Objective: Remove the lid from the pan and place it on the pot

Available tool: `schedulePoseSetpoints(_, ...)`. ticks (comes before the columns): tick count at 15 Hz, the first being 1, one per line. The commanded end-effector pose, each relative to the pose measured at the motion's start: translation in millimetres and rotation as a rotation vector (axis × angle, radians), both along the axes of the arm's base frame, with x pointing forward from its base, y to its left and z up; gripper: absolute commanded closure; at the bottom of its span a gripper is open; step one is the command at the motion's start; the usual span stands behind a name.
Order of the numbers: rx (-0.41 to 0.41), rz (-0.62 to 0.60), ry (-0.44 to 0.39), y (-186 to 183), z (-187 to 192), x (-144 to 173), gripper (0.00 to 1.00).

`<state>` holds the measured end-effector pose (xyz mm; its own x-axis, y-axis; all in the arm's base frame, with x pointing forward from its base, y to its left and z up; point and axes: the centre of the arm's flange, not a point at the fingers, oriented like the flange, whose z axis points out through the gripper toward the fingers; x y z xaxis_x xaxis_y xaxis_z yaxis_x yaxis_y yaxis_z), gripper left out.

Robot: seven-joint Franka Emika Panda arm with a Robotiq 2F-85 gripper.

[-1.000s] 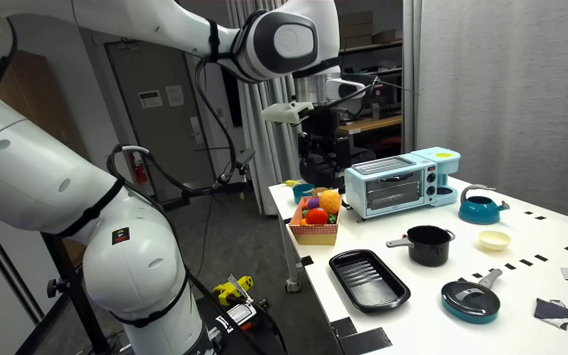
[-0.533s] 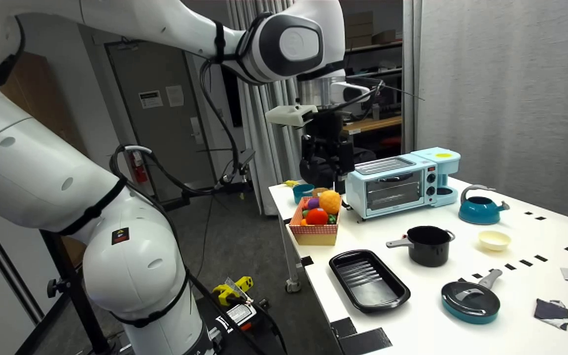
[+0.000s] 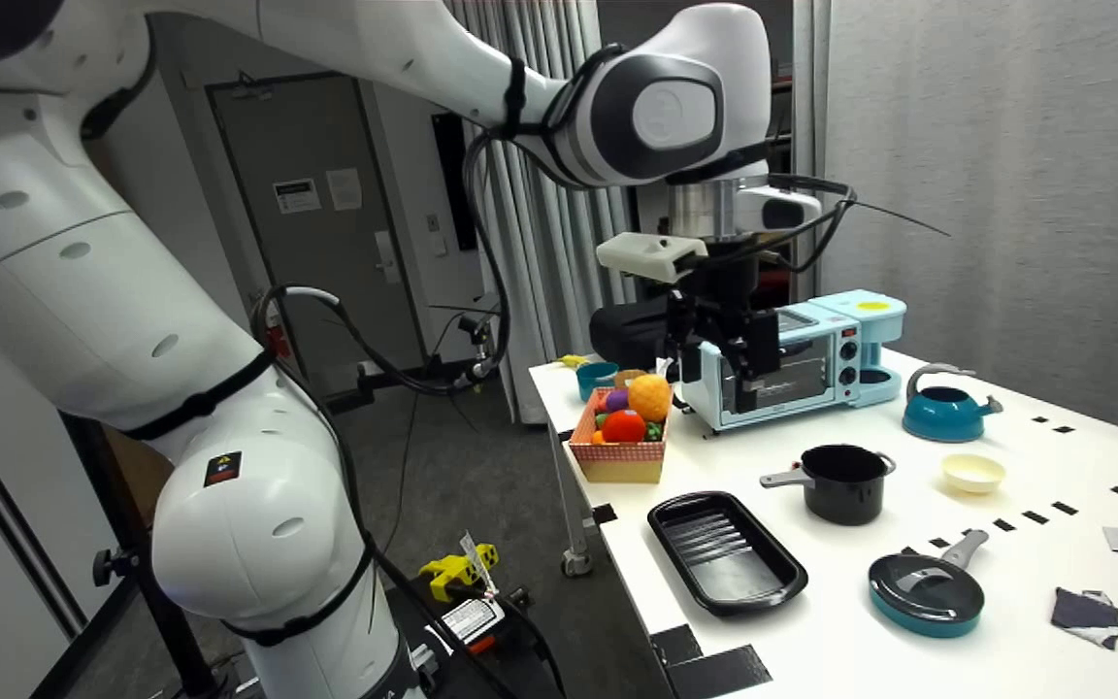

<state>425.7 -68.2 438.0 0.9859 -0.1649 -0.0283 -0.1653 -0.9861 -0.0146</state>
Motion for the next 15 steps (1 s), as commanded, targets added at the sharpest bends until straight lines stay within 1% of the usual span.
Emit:
schedulePoseSetpoints(1,-0.054,-0.02,0.013,-15.8,-25.9,38.9,0.0)
schedulePoseSetpoints(4,-0.084,-0.021,0.03,-19.5,-43.1,53.4,0.0)
schedulePoseSetpoints(7,-0.115,-0.015,0.044,-19.9,-48.6,57.0,0.0)
schedulePoseSetpoints(8,-0.081,-0.008,0.047,-17.2,-51.6,46.8,0.0)
schedulePoseSetpoints(15,-0.082,-0.007,0.054,-17.2,-54.8,47.9,0.0)
